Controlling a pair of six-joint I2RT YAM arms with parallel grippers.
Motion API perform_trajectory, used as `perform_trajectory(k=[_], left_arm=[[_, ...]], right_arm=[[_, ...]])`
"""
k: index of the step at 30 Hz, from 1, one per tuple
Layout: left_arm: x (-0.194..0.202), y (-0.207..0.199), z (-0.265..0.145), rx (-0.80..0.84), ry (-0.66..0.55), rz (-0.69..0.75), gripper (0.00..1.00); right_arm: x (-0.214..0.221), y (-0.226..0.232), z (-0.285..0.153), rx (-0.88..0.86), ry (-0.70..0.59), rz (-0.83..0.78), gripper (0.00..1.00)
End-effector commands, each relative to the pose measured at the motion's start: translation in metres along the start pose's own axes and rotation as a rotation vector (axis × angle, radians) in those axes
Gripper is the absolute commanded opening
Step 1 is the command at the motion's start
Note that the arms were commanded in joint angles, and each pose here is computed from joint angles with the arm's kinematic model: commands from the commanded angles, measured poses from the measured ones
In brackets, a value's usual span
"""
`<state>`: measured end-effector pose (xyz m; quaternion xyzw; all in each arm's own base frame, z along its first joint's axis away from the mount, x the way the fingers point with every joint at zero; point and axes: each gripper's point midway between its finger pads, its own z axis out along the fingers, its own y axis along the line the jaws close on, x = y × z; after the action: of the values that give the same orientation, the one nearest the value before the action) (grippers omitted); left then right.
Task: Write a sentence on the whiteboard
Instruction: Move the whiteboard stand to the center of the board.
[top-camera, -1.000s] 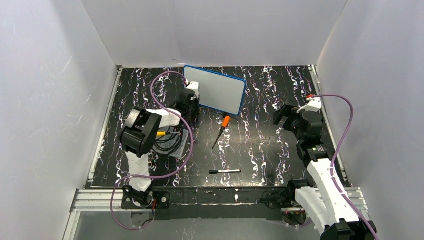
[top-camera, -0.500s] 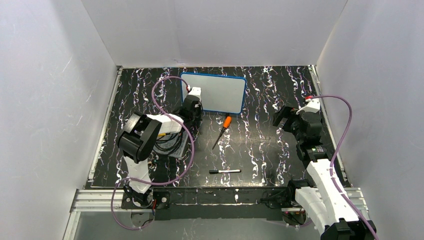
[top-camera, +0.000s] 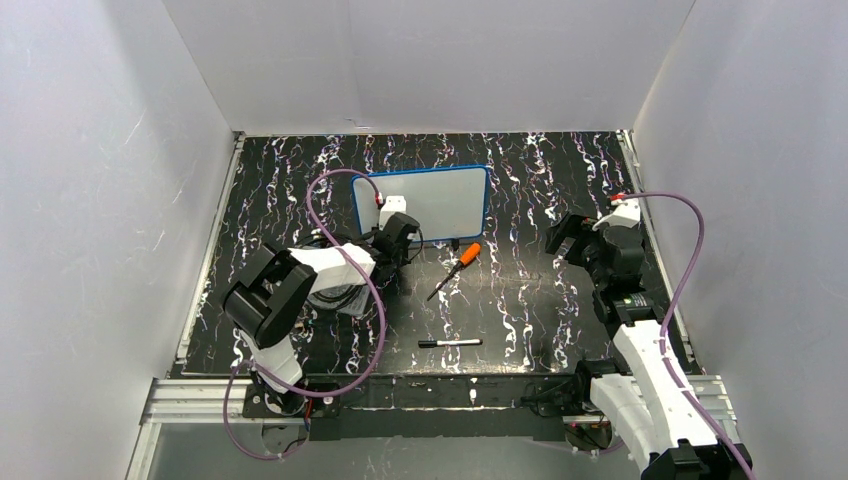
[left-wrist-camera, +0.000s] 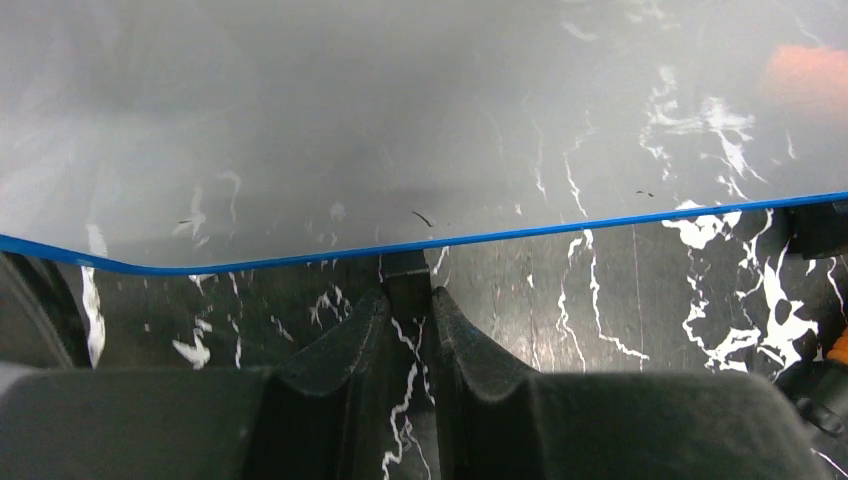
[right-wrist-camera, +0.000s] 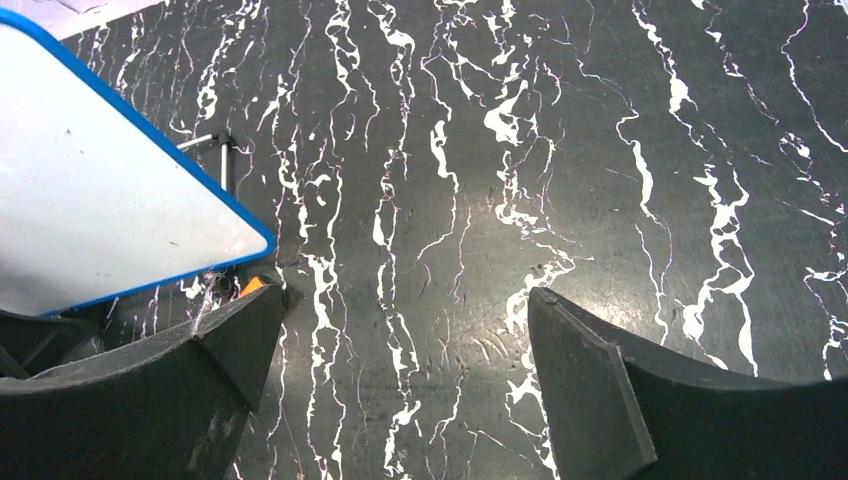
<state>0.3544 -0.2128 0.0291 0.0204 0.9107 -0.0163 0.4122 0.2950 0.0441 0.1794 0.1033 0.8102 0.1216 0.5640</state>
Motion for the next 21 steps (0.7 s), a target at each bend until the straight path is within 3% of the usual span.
perform_trajectory(k=[1, 12, 21], left_arm=[[0.002, 0.007, -0.023, -0.085, 0.004, -0.058, 0.0], [0.019, -0.034, -0.037, -0.046, 0.028, -0.011, 0.0], [0.036, -0.045, -0.045, -0.04, 0.058, -0.044, 0.0]], right_arm=[[-0.012, 0.005, -0.004, -0.025, -0.051, 0.007, 1.0], [-0.017, 0.007, -0.011, -0.034, -0.068, 0.005, 1.0], [-0.02, 0.007, -0.014, -0.032, -0.079, 0.004, 1.0]])
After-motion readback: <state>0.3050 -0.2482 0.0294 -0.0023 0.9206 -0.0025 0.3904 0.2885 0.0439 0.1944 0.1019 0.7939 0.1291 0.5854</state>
